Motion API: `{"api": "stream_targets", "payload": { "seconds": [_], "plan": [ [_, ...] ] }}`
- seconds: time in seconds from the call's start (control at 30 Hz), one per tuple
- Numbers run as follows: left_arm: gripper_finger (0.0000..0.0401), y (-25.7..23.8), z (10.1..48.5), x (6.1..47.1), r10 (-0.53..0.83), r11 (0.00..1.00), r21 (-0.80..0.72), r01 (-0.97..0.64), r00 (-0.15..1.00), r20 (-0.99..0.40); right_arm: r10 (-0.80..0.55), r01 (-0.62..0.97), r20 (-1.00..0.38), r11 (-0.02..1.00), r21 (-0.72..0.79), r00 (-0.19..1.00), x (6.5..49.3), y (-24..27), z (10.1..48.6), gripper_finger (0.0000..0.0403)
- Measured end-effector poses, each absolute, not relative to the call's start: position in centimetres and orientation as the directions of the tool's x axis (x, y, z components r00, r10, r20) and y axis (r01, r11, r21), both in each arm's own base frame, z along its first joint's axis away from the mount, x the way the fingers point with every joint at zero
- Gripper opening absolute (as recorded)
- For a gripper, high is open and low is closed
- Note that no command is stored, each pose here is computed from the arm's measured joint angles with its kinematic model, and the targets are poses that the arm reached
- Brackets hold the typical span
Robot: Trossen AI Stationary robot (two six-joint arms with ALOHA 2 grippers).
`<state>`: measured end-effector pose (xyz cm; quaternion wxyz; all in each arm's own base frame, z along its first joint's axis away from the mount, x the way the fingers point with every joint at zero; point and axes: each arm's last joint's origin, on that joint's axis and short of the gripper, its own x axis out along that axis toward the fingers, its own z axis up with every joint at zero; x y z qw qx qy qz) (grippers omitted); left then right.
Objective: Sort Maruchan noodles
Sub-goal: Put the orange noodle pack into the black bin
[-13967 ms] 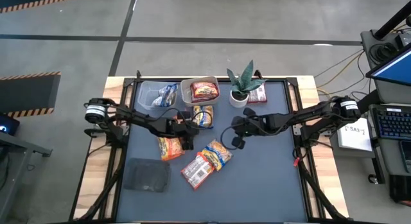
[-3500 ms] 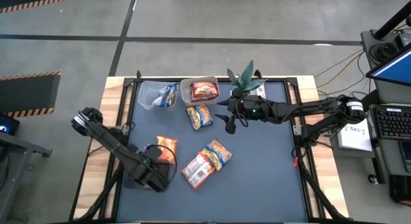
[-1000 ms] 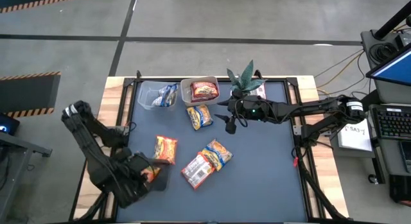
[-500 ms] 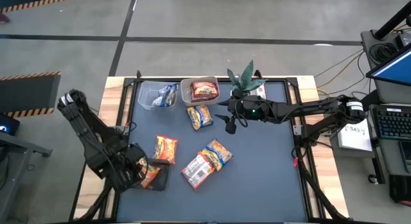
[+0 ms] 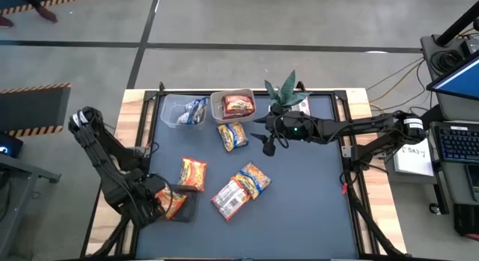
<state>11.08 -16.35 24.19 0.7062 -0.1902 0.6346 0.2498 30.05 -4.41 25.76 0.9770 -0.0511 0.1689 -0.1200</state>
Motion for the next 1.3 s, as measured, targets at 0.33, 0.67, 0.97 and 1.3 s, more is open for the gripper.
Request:
{"api": "stream_targets", "payload": {
  "seconds": [0.33,0.67,0.97,1.3],
  "plan": [
    [0.019,-17.0,23.0,11.6,0.19,0.802,0.111,-0.587,0.074,-0.979,-0.252,0.217,-0.318,0.966,-0.14,0.914,30.0,-4.4,25.8,0.0238],
    [0.0081,-17.4,22.4,11.8,0.203,0.795,0.13,-0.592,0.059,-0.977,-0.252,0.217,-0.318,0.966,-0.14,0.914,30.0,-4.4,25.8,0.0238],
    [0.0004,-17.8,23.1,11.7,0.124,0.744,0.095,-0.662,-0.003,-0.992,-0.252,0.218,-0.318,0.966,-0.141,0.914,30.0,-4.4,25.8,0.0238],
    [0.0,-18.3,26.7,12.1,0.086,0.667,0.046,-0.743,0.016,-0.996,-0.255,0.22,-0.318,0.965,-0.142,0.913,30.0,-4.4,25.8,0.0238]
  ]
}}
